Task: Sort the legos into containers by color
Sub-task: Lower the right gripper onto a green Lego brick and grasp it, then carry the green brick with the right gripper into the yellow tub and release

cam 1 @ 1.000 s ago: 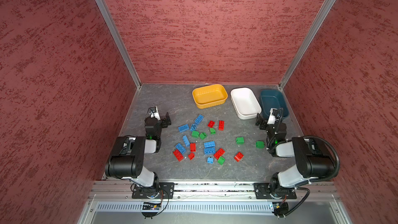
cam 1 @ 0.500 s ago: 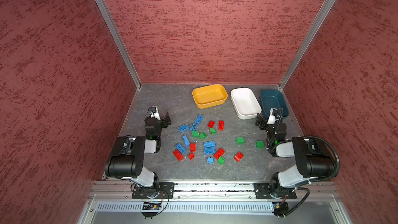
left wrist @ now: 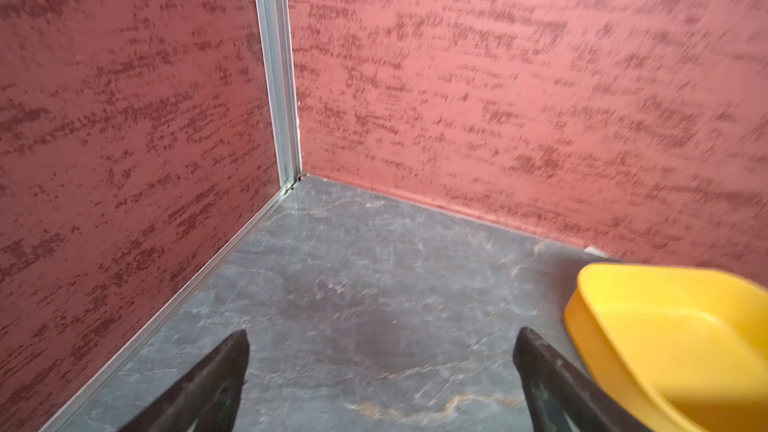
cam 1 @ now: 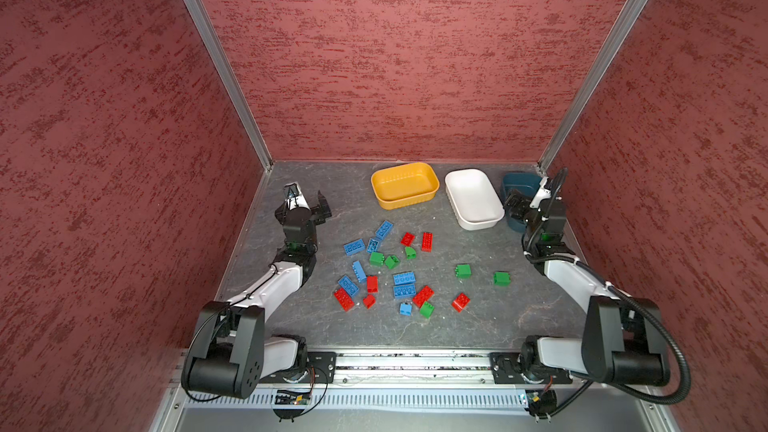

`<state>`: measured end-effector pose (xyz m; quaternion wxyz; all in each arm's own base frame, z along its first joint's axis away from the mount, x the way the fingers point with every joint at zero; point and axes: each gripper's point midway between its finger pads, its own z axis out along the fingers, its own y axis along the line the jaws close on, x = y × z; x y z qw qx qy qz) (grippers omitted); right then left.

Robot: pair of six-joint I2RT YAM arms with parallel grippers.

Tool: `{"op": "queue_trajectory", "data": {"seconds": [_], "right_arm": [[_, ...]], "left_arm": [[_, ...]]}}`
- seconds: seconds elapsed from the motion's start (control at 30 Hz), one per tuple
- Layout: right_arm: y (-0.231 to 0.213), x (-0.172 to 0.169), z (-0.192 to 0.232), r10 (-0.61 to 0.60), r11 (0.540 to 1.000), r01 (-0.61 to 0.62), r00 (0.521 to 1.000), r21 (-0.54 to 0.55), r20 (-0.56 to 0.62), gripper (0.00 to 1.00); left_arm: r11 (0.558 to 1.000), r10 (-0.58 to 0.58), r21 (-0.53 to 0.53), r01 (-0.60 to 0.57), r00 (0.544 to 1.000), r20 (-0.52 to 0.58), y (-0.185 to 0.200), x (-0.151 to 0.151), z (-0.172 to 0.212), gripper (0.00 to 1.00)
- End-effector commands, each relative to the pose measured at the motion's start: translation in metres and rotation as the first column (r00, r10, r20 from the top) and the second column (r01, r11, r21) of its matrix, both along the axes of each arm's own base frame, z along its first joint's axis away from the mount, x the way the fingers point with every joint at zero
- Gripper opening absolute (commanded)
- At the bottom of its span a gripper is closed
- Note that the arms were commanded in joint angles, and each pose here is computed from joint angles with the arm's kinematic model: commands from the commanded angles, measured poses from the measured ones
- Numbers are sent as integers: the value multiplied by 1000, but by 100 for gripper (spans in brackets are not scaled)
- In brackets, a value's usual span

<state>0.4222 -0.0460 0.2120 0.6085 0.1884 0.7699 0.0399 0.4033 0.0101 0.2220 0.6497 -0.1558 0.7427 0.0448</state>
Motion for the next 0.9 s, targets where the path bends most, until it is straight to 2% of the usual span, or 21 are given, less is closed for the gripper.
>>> {"op": "queue_trajectory", "data": {"seconds": [0.0,0.2,0.43,0.63,0.87], "right_arm": [[-3,-30,-53,-81,979,130,955,157,-286,99],[21,-81,-95,18,950,147,856,276,-517,99],[46,-147,-143,124,907,198,718,372,-685,99],[54,-179,-167,160,900,212,652,382,-741,96],[67,-179,-173,241,899,143,629,415,-739,77]], "left_arm": [[991,77,-102,-85,994,-79,-2,-4,-2,99],[961,21,-272,-59,990,-140,-27,4,3,99],[946,-15,-322,-37,987,-157,-36,9,2,99],[943,-15,-331,-42,986,-169,-36,8,-5,99],[936,-28,-348,-43,980,-195,-41,10,-15,99]]}}
